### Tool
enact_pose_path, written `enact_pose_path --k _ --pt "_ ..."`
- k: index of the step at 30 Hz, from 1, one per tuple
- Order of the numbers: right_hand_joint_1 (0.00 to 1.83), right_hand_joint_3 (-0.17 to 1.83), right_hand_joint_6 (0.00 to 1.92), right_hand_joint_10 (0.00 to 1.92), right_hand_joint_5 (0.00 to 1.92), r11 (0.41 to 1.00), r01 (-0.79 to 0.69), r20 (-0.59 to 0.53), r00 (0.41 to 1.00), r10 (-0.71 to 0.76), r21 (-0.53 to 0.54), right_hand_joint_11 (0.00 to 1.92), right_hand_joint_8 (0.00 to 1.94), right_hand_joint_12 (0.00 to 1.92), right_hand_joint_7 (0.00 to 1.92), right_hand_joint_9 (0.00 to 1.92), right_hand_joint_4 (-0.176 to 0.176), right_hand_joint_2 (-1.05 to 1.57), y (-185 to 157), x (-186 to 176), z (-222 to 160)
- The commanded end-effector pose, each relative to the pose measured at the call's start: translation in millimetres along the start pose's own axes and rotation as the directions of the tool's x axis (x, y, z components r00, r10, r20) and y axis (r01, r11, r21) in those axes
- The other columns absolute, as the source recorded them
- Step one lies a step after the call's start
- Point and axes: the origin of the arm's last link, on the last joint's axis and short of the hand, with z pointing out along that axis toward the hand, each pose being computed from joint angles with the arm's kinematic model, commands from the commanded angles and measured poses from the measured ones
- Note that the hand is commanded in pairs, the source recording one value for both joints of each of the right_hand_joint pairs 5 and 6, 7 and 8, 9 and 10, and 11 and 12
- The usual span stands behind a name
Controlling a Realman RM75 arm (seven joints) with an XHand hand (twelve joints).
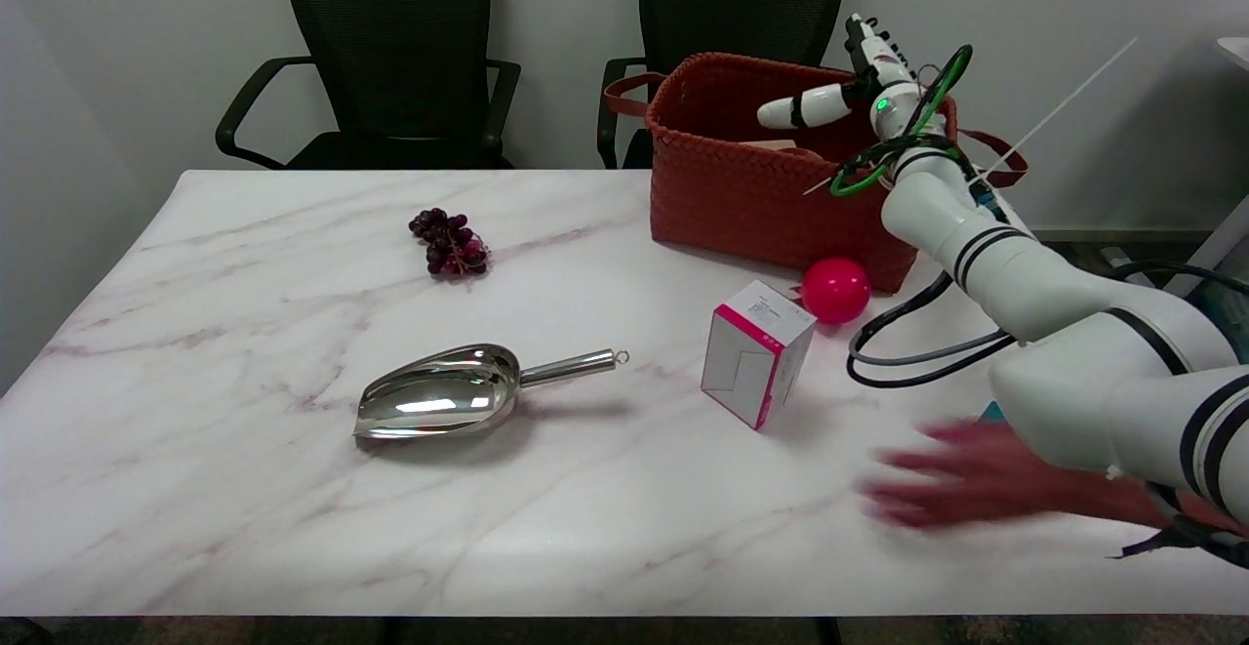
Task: Place the wooden rectangular block into the brown storage basket.
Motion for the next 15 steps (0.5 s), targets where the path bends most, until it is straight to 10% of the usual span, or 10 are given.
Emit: enact_pose_path --k 1,15 --pt "1.12 0.52 0.00 0.17 0.00 0.967 0.207 -0.192 0.965 -0.176 0.151 0.00 0.16 0.00 0.16 0.17 0.000 0.16 -22.9 43.1 -28.6" --pt "1.21 0.66 0.06 0.26 0.06 0.906 0.422 -0.422 0.826 -0.373 0.026 0.13 0.22 0.13 0.22 0.26 0.000 0.15 16.3 102.3 -126.8"
